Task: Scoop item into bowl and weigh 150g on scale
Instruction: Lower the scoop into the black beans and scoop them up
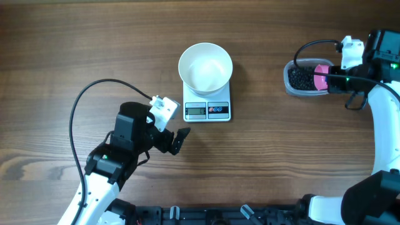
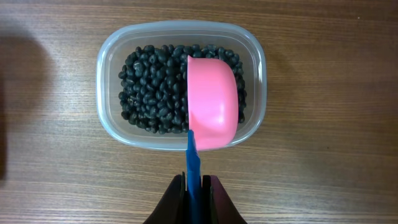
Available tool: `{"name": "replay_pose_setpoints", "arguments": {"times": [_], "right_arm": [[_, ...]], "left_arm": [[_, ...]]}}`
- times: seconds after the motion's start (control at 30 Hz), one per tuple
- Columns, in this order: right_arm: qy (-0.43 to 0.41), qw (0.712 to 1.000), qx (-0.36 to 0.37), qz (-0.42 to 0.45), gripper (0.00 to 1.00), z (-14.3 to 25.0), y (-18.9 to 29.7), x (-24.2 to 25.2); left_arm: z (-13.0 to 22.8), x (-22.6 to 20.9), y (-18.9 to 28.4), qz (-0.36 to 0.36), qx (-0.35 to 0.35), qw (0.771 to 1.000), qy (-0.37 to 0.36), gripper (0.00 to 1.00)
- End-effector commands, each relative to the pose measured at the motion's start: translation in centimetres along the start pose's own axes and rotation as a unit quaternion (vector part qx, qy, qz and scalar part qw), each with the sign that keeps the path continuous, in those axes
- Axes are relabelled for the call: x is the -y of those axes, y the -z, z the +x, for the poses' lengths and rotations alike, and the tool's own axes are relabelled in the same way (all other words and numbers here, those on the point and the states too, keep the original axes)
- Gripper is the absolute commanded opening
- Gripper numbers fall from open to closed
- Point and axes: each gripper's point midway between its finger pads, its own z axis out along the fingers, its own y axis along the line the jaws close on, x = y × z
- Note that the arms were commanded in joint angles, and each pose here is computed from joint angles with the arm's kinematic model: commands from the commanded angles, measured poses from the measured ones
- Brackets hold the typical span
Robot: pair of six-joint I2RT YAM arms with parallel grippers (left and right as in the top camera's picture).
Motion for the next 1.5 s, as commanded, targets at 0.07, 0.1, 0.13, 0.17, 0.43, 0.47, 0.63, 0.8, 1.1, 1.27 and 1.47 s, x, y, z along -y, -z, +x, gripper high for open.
{"name": "replay_pose_setpoints", "arguments": {"times": [0.07,0.1,0.13,0.17,0.43,0.47,0.63,0.8,1.1,1.27,1.47], "right_arm": [[0.013,0.999,-0.043,0.017,0.04,1.2,-2.6,1.1],[0.013,0.998,-0.048,0.03,0.04,1.3,-3.0,1.6],[0.009,0.998,-0.046,0.042,0.04,1.1,-3.1,2.0],[0.01,0.998,-0.039,0.043,0.04,0.8,-3.2,2.1],[0.0,0.999,0.0,0.053,0.04,-1.2,-2.9,2.6],[-0.001,0.999,-0.001,0.052,0.04,-1.1,-2.8,2.5],[-0.015,0.999,0.003,0.051,0.04,-1.1,-2.3,1.8],[-0.024,0.998,-0.025,0.059,0.04,-0.2,-3.4,1.5],[0.007,0.996,-0.073,-0.056,0.04,1.3,-6.8,-3.6],[0.022,0.992,-0.071,-0.104,0.04,1.4,-6.5,-5.2],[0.006,0.988,-0.063,-0.143,0.04,1.2,-6.2,-5.8]], "left_arm": [[0.4,0.0,-0.1,0.005,-0.003,1.0,-0.002,1.0],[0.4,0.0,-0.1,0.005,-0.003,1.0,-0.002,1.0],[0.4,0.0,-0.1,0.005,-0.003,1.0,-0.002,1.0],[0.4,0.0,-0.1,0.005,-0.003,1.0,-0.002,1.0],[0.4,0.0,-0.1,0.005,-0.003,1.0,-0.002,1.0],[0.4,0.0,-0.1,0.005,-0.003,1.0,-0.002,1.0],[0.4,0.0,-0.1,0.005,-0.003,1.0,-0.002,1.0],[0.4,0.0,-0.1,0.005,-0.003,1.0,-0.002,1.0],[0.4,0.0,-0.1,0.005,-0.003,1.0,-0.002,1.0],[0.4,0.0,-0.1,0.005,-0.003,1.0,-0.002,1.0],[0.4,0.0,-0.1,0.005,-0.003,1.0,-0.002,1.0]]}}
